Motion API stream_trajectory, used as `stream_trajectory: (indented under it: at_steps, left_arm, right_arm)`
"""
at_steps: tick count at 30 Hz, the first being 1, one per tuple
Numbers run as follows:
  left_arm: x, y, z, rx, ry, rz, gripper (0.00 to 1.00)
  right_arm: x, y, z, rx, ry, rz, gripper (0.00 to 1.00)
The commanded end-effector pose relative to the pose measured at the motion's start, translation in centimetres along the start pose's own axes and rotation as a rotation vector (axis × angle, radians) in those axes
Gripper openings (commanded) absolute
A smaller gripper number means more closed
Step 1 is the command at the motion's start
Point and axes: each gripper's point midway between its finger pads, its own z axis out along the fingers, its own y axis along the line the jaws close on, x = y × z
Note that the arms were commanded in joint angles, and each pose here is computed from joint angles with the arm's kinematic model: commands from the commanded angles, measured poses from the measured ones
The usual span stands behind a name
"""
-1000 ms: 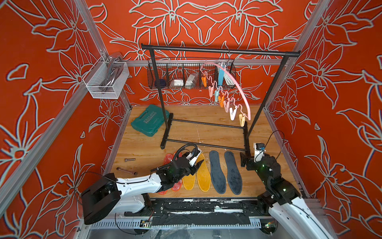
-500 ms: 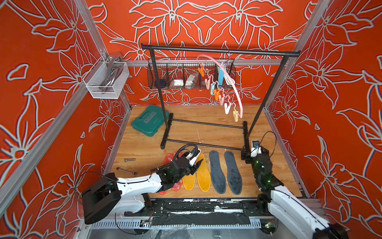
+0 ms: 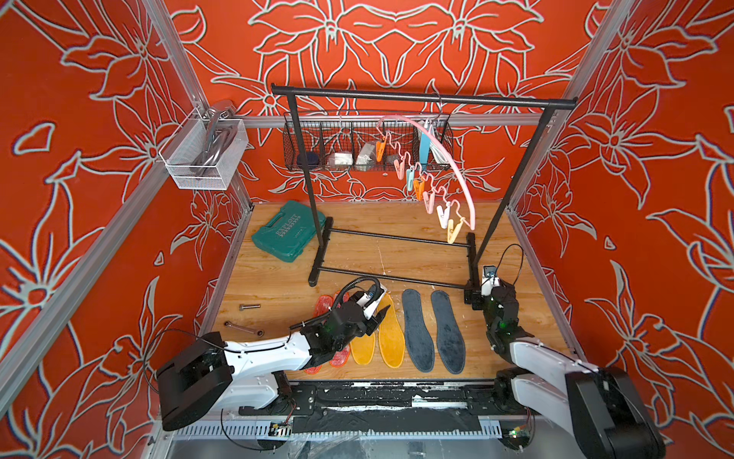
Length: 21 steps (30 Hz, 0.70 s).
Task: Take the shoe insoles off the hanger
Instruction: Reset both arms
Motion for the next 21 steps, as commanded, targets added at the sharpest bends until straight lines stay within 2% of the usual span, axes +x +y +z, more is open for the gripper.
stream_trajectory:
  at_steps: [1, 6, 10, 14, 21]
  left_arm:
    - [-0.7, 0.6, -0.6, -0.03, -0.039, 0.015, 0.59]
    - [-0.4, 0.9, -0.6, -0.049, -0.031, 0.033, 0.59]
    - [-0.3, 1.2, -0.4, -0.069, -0.024, 0.046, 0.59]
    - [-0.3, 1.2, -0.6, -0.067, -0.028, 0.043, 0.59]
    - [-0.1, 1.3, -0.3, -0.072, -0.018, 0.044, 0.59]
  right_arm:
    - [-2.7, -1.8, -1.4, 0.065, -0.293, -0.045, 0.98]
    - [-4.8, -3.0, -3.8, 0.076, -0.724, -0.013, 0.99]
    - [-5.2, -4.4, -4.0, 0.192, -0.895, -0.091, 0.99]
    - [-5.1, -5.4, -3.1, 0.252, -0.886, -0.095, 0.99]
    - [-5.5, -7.5, 1.3, 0.355, -0.804, -0.091, 1.0]
